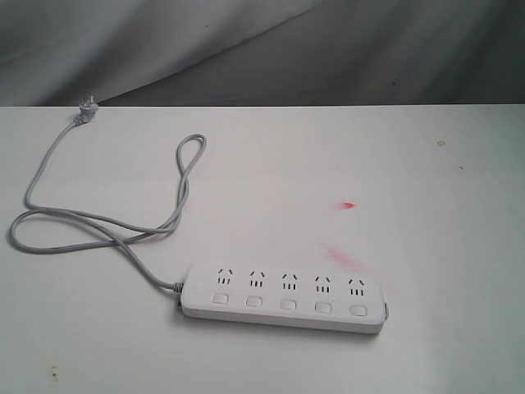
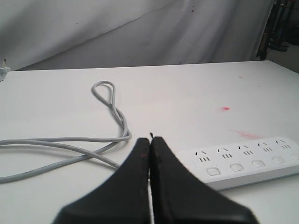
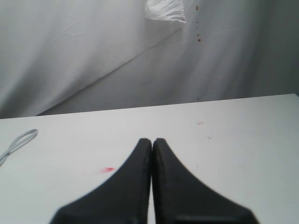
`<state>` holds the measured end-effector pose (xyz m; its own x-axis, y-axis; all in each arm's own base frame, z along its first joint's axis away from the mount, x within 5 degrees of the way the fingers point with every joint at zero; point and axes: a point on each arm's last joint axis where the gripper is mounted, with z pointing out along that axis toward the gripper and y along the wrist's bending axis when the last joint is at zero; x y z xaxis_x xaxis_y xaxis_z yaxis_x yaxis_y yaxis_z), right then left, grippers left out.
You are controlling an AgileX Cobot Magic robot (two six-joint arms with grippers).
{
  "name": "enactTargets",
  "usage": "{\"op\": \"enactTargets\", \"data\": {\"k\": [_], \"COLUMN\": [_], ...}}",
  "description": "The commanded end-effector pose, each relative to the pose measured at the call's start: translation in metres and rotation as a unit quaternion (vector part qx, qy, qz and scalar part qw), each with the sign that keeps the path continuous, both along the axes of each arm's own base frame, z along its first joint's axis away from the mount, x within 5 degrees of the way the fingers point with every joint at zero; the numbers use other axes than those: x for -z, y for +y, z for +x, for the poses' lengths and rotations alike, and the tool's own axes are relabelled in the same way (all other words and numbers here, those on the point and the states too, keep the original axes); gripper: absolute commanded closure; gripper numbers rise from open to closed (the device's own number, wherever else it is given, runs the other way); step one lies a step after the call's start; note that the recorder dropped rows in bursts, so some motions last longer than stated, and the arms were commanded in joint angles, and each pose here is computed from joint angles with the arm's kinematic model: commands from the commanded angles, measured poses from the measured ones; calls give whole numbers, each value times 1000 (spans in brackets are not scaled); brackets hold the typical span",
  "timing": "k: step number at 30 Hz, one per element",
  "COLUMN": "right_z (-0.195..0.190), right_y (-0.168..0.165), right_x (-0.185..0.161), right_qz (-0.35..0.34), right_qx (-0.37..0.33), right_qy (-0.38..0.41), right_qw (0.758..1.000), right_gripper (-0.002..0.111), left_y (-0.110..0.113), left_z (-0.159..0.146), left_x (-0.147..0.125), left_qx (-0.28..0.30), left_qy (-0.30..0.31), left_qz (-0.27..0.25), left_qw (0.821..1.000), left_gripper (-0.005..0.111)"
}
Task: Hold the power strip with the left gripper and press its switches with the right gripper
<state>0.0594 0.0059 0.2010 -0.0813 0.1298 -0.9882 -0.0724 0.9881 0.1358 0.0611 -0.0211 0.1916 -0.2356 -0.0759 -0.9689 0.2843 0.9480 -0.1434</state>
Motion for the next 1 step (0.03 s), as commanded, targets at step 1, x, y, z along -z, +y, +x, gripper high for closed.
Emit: {"op": "enactTargets", "data": {"k": [1], "right_z": [0], "right_y": [0], "right_x": [0], "right_qz": [1], "right_qx": [4], "right_qy": [-2], "right_qw": [1000], "right_gripper": [108], "left_y": [0], "left_z": [0], "left_x": [1], "left_qx": [1], "left_qy": [-1], "left_qz": [-2], "left_qw": [1000], "left_gripper": [106]}}
